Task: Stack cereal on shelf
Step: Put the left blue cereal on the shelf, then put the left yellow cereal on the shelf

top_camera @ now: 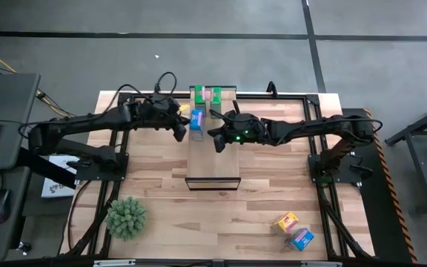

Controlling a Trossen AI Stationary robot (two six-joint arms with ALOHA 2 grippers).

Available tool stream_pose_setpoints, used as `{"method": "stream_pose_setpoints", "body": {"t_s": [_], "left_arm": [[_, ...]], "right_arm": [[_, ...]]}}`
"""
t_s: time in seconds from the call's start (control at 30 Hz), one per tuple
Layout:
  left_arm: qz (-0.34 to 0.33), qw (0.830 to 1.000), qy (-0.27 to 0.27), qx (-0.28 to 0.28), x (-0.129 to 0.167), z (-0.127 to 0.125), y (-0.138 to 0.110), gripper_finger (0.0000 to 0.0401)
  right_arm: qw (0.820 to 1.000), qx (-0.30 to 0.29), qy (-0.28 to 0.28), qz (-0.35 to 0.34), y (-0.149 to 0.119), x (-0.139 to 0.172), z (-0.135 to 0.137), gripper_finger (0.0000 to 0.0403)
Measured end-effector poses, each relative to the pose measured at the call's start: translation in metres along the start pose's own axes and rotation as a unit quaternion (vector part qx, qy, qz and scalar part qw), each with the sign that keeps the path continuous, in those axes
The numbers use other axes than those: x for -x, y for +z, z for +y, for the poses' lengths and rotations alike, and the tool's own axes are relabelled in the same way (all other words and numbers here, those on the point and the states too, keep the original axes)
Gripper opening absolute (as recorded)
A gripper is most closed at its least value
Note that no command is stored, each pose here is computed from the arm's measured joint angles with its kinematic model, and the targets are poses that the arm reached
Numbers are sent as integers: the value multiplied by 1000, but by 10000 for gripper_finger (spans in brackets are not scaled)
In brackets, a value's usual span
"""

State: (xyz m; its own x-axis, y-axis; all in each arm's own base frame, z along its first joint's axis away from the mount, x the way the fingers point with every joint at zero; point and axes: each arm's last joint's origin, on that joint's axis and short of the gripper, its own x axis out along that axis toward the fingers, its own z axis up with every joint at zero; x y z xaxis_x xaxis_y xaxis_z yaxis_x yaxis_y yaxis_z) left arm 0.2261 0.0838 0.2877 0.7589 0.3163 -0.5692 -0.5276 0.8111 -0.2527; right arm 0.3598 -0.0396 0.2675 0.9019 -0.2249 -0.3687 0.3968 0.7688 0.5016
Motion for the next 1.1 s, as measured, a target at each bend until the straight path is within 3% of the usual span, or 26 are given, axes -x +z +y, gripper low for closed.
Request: {"method": "stream_pose_setpoints", "body": {"t_s": [0.17, 0.37, 0.57, 0.67, 0.8, 0.9, 1.1], "left_arm": [[-9, 999, 31, 12, 44, 13, -3, 0], [-107, 992, 64, 7, 103, 19, -5, 0], [-141, 982, 121, 31, 116, 28, -5, 24], [-87, 985, 145, 27, 110, 37, 0, 64], [43, 979, 199, 26, 97, 54, 8, 136], [136, 961, 240, 26, 87, 69, 17, 188], [324, 904, 277, 30, 58, 100, 14, 263]], "right_arm": [[998, 31, -34, 30, 13, 29, -7, 0], [995, 63, -63, 36, 34, 84, -10, 0], [992, 60, -108, -19, 50, 119, -13, 0], [991, 56, -116, -32, 54, 125, -16, 0], [991, 55, -117, -21, 53, 124, -19, 0], [991, 57, -123, -6, 51, 123, -20, 0], [989, 60, -134, 12, 47, 124, -22, 0]]}}
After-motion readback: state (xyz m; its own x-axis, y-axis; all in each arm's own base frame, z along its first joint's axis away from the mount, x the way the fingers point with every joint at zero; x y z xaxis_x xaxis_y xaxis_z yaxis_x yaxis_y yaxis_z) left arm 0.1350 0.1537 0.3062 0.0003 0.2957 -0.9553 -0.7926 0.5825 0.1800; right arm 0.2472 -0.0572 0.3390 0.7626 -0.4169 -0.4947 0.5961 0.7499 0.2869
